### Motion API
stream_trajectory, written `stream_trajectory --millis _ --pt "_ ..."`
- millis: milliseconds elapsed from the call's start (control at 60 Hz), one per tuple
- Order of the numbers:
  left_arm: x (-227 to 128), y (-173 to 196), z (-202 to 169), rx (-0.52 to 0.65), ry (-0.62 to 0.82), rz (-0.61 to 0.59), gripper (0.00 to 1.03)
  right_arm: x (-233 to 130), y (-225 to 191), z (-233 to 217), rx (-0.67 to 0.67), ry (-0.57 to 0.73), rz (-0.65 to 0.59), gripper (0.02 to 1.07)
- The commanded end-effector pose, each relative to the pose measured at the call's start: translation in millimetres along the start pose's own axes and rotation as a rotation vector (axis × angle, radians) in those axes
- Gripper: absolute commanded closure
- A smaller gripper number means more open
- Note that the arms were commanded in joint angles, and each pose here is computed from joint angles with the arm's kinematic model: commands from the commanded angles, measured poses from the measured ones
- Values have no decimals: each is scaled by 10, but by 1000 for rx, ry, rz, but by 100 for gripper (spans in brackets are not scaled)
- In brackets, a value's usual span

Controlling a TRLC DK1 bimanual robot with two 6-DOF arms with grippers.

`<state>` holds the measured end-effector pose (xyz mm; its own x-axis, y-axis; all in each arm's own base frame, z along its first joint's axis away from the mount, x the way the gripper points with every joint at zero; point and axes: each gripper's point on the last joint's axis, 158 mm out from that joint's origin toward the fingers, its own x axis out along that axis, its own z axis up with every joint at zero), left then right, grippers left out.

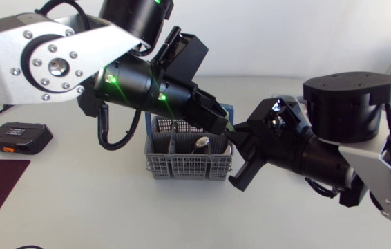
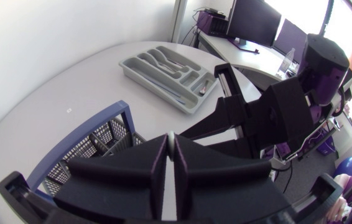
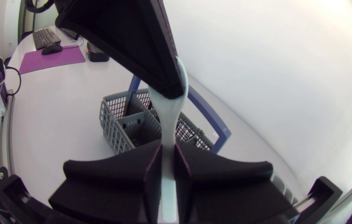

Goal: Unload the cutlery basket into the drawer organizer.

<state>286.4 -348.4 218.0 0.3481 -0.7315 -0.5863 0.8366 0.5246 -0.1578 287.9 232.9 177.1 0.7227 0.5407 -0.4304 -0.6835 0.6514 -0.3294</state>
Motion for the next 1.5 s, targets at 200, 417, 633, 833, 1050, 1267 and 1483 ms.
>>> stream_trajectory --millis 200,417,633,833,1050,1267,1483 --pt "-100 76 250 -15 -62 11 47 -2 41 1 9 9 19 101" --pt "-297 252 603 -15 -160 51 24 -67 52 -179 3 43 65 101" --pt "-391 472 746 33 -204 104 23 -231 -191 -462 36 77 92 101" --pt "-229 687 568 205 -136 168 23 -389 -591 -901 39 127 100 101" --pt "1 710 361 361 -52 192 23 -491 -932 -1457 17 218 123 101" --pt "260 629 71 507 52 166 23 -561 -1257 -1989 -6 300 164 101" --pt "466 546 -307 666 159 129 23 -654 -1556 -2489 -84 377 234 101"
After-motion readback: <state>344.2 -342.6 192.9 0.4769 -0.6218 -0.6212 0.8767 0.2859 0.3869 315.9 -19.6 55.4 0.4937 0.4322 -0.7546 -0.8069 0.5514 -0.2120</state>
